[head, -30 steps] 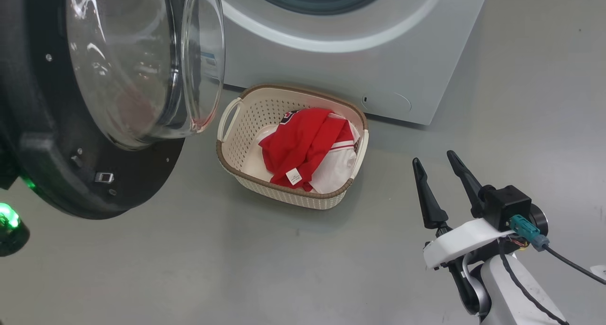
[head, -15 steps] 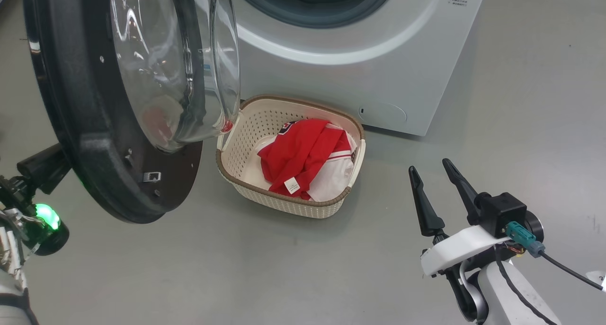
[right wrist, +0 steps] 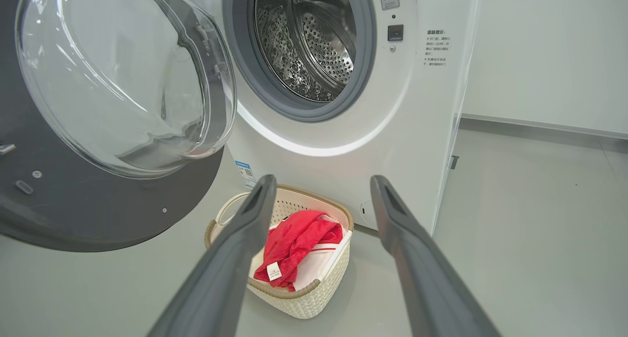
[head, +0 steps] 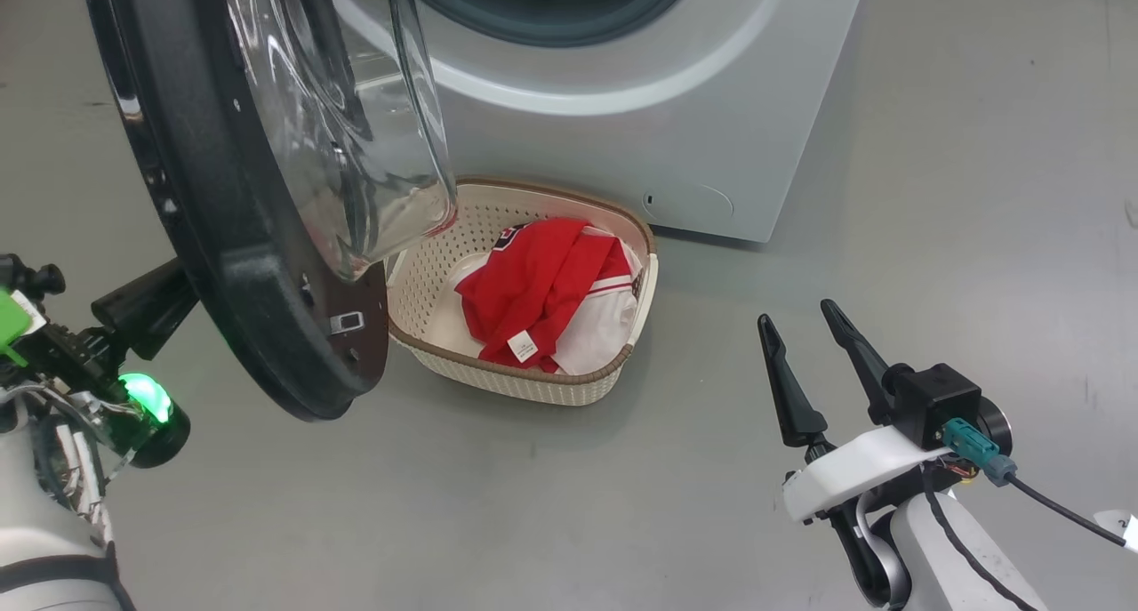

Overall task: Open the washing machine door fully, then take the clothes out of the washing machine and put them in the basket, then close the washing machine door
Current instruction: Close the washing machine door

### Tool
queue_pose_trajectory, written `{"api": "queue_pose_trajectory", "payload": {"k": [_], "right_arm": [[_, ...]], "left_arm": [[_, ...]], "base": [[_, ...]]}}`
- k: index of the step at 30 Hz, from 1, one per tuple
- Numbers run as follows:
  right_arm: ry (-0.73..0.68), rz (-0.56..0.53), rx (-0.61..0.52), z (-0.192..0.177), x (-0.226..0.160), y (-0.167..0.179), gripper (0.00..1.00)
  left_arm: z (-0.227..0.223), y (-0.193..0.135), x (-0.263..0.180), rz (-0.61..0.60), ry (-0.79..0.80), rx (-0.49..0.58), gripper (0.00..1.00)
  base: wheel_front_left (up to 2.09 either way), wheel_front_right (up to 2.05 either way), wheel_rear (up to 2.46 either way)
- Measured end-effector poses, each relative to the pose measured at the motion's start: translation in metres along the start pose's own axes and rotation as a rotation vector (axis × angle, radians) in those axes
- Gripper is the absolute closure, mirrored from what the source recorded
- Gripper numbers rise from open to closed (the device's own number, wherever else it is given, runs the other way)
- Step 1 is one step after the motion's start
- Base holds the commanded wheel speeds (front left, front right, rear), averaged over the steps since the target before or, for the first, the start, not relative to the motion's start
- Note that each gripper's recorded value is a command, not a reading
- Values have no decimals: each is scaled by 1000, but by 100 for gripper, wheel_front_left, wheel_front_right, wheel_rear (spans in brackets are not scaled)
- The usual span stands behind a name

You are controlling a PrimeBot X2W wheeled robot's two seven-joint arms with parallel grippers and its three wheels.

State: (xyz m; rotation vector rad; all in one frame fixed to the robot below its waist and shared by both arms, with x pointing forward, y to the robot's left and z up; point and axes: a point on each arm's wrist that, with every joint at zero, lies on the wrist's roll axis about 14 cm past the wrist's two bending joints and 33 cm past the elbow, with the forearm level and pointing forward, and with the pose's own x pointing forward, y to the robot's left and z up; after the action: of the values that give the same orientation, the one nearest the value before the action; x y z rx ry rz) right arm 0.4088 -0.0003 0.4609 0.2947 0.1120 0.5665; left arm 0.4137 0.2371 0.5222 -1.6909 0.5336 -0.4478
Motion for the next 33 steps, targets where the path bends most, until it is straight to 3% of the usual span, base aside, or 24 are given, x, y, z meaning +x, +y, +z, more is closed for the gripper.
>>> {"api": "queue_pose_trajectory", "payload": {"k": [33], "right_arm": [[-63,-206,12,19,-41,-52,0]], "left_arm": [[-60,12,78,-17,265,-45,100]], "base": [[0,0,0]]}}
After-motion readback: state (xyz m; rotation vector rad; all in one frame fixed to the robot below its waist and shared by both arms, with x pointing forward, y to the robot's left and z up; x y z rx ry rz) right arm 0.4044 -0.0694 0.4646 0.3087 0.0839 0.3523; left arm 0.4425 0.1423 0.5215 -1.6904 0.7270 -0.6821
